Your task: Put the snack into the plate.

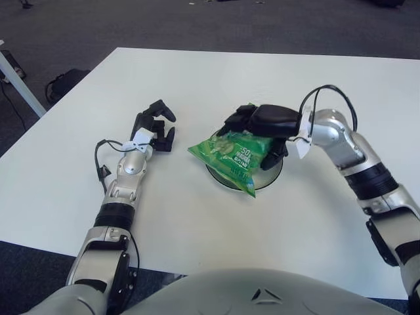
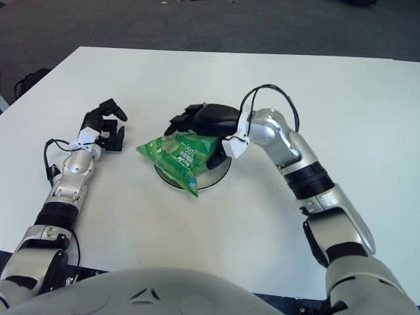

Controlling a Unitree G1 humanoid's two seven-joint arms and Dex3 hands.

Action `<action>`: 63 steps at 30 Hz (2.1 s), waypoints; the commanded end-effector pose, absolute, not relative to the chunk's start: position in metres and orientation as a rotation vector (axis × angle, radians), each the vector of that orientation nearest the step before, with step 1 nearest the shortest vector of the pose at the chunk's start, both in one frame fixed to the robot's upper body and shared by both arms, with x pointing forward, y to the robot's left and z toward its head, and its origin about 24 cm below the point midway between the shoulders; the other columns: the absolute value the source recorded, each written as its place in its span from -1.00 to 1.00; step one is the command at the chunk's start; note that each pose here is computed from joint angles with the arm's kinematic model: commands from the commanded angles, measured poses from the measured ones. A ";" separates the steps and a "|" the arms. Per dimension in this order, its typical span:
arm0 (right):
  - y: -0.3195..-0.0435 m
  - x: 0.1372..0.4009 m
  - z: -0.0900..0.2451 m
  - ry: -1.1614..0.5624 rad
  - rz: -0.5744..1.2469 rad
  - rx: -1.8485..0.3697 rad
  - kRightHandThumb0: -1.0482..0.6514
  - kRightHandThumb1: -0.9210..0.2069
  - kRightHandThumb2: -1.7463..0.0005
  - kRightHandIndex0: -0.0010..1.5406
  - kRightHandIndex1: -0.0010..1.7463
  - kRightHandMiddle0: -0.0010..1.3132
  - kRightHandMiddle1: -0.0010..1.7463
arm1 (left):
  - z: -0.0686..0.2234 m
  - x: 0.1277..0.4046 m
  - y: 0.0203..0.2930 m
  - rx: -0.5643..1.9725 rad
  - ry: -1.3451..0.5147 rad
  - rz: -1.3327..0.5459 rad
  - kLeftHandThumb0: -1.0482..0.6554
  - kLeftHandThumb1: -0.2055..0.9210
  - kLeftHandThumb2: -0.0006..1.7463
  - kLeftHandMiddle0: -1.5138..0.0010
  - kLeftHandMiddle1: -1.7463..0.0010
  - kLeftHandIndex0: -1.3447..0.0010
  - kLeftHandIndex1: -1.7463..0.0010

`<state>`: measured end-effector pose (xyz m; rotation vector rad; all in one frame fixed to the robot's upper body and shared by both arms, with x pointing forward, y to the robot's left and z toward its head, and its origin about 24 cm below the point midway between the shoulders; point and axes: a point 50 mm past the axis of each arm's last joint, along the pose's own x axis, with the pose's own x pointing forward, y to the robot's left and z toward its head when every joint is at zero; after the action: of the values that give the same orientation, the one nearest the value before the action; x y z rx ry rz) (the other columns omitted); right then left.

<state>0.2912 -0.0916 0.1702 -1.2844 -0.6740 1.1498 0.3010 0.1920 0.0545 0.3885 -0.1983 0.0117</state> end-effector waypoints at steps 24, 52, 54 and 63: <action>-0.166 0.373 0.229 -0.178 1.173 -0.750 -0.77 -0.02 0.14 -1.00 -1.00 -0.99 -0.98 | 0.007 0.277 0.191 0.332 -0.015 -0.013 -0.39 -0.27 0.66 -0.78 -1.00 -0.05 -1.00; -0.192 0.350 0.146 -0.022 0.406 -0.164 -0.26 -0.14 -0.22 -0.76 0.27 -1.00 0.28 | 0.006 0.278 0.196 0.383 0.005 -0.021 -0.38 -0.24 0.64 -0.77 -1.00 -0.04 -1.00; -0.191 0.350 0.140 -0.007 0.364 -0.125 -0.26 -0.22 -0.21 -0.74 0.33 -1.00 0.45 | 0.006 0.278 0.196 0.379 0.007 -0.020 -0.39 -0.26 0.65 -0.77 -1.00 -0.05 -1.00; -0.196 0.358 0.117 0.029 0.187 -0.007 -0.19 -0.84 0.27 -0.65 0.54 -0.70 0.96 | 0.005 0.278 0.196 0.341 0.005 -0.008 -0.39 -0.28 0.67 -0.77 -1.00 -0.06 -1.00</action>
<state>0.3567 -0.1894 0.1235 -0.0376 0.0218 0.2580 0.3033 0.1960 0.0530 0.3690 -0.1800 0.0017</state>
